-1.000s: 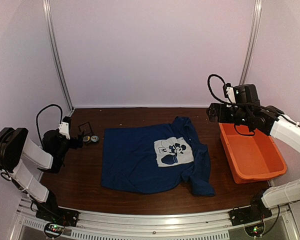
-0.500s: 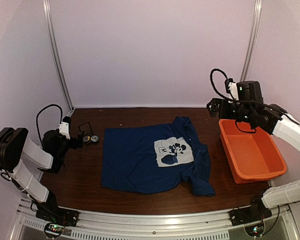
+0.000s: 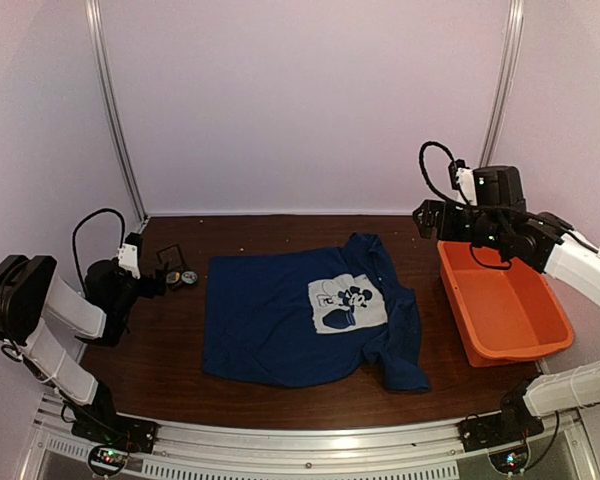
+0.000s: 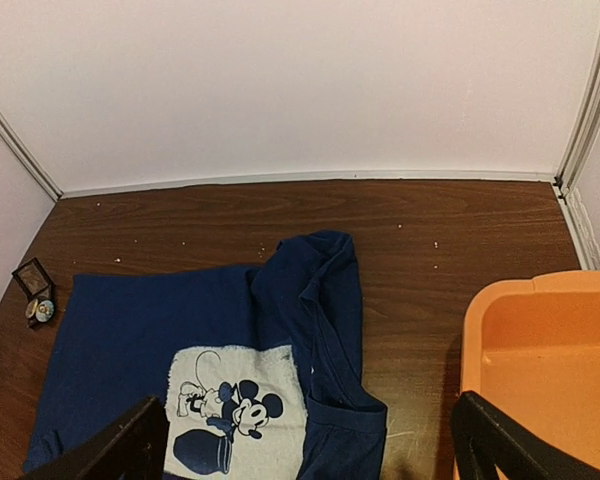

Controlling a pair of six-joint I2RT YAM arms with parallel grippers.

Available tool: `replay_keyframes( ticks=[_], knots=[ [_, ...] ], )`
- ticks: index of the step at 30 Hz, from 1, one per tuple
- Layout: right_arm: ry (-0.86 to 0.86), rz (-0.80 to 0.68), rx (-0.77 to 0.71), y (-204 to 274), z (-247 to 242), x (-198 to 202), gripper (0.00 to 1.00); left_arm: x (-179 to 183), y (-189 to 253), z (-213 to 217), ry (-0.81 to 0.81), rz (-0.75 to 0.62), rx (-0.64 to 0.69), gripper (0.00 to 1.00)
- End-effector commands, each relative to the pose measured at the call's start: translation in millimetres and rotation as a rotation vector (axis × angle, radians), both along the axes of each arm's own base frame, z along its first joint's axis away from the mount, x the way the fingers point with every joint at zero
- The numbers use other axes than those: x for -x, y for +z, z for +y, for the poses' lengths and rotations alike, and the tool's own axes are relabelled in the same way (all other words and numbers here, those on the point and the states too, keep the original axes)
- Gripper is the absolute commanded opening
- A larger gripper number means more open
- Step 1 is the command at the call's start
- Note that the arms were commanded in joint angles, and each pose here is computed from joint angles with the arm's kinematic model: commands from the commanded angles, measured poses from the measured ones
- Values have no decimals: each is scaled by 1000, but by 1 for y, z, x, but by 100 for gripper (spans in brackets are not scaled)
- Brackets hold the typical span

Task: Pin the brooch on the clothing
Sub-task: Pick up the brooch from the brooch box.

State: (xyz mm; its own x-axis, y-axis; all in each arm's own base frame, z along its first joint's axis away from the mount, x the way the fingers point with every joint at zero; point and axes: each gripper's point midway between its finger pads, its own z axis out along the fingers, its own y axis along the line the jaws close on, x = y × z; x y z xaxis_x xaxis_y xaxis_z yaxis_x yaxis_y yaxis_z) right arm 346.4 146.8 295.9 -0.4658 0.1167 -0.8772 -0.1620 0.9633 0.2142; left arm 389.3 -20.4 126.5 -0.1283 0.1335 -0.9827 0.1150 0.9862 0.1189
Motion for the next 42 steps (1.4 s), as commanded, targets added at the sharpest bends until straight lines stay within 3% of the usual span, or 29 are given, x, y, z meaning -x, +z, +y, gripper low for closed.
replay_keyframes(
  ticks=[1,5,11,13,18,20,22,27,30,34,42],
  knots=[
    [-7,-6,27,-8,-8,6,100,-5,7,3,15,-21,6,98],
    [-8,-4,36,-6,-8,4,100,-13,21,2,9,-12,7,98],
    [-17,2,56,-4,-8,-1,100,-61,44,-7,-12,323,3,98],
    [-26,4,68,-4,-10,-2,100,-67,57,-6,64,441,-20,98],
    [-51,16,102,-6,-14,-6,100,-58,111,-30,171,425,-167,98],
    [-55,20,111,-7,-15,-6,100,-58,113,-35,162,445,-151,98],
    [-65,20,120,-7,-18,-6,100,-58,106,-30,211,478,-105,98],
    [-63,20,117,-7,-17,-6,100,-58,87,-54,75,514,-47,98],
    [-61,23,120,-6,-16,-7,100,-62,59,-66,28,597,-93,98],
    [-65,9,114,-3,-17,-7,100,-62,16,-69,85,724,-206,98],
    [-58,4,98,-7,-15,-6,100,-67,-23,-79,89,845,-151,98]
  ],
)
